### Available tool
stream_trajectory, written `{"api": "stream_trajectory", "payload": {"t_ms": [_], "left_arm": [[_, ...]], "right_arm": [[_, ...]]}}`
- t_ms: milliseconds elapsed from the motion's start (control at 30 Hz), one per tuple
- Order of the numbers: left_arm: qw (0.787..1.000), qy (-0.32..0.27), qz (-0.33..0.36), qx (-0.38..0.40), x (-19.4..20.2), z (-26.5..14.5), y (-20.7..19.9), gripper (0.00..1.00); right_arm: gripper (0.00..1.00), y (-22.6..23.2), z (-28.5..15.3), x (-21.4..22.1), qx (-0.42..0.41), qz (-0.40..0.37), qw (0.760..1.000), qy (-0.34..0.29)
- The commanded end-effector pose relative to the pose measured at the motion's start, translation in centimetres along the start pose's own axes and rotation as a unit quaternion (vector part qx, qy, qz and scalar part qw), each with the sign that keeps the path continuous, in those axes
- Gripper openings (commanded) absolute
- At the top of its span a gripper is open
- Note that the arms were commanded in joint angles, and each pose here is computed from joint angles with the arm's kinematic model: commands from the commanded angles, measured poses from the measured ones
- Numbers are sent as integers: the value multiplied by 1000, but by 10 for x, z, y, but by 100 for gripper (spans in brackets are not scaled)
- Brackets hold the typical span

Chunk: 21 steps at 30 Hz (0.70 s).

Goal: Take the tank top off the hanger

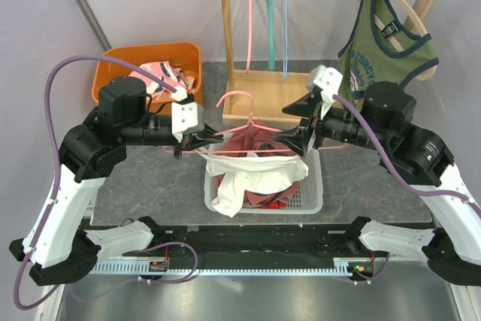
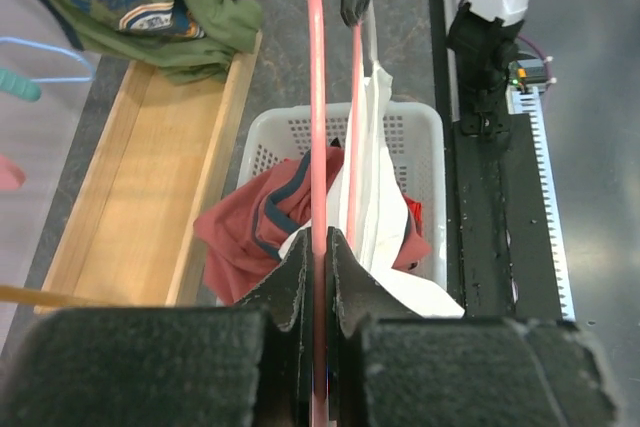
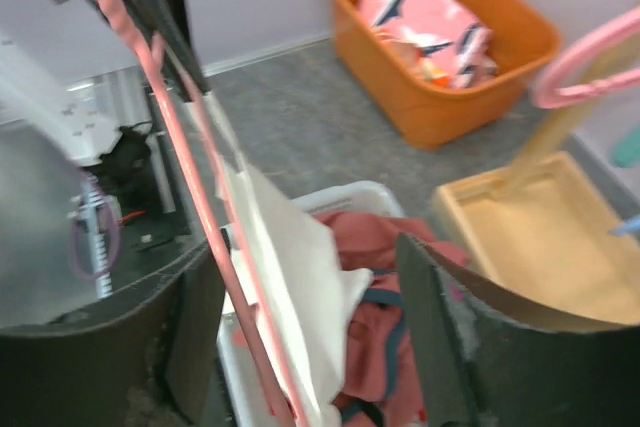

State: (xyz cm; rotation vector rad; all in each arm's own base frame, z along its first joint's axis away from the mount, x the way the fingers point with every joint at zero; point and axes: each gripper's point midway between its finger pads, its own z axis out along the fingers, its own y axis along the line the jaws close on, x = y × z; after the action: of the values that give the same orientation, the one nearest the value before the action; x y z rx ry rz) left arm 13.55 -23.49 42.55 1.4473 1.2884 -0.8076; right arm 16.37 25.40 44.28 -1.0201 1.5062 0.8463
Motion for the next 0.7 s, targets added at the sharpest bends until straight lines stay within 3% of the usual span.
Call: {"api": "stream_trajectory", "payload": {"t_ms": [0, 167, 233, 300, 333, 400, 567, 667], "left_arm": [[998, -7, -28, -51, 4, 1, 14, 2], [998, -11, -43, -53, 6, 3, 14, 2], [997, -12, -44, -69, 4, 2, 21, 2], [996, -11, -44, -79, 3, 1, 25, 2], [995, -11, -43, -85, 2, 1, 28, 2], [995, -7, -43, -93, 5, 2, 32, 2], [995, -4, -36, -98, 6, 3, 36, 2], [994, -1, -35, -100, 8, 3, 38, 2]], "right_arm": [[77, -37, -24, -36, 125, -13, 989, -72], [75, -52, -68, -50, 213, 8, 968, -134], [71, -46, -101, -61, 230, 7, 955, -187], [66, -39, -107, -50, 220, 32, 953, -205], [57, -28, -123, -49, 209, 32, 951, -226], [51, -22, -116, -23, 194, 60, 956, -211], [50, -3, -97, 33, 142, 120, 965, -187], [48, -4, -86, 44, 137, 138, 962, -191]]}}
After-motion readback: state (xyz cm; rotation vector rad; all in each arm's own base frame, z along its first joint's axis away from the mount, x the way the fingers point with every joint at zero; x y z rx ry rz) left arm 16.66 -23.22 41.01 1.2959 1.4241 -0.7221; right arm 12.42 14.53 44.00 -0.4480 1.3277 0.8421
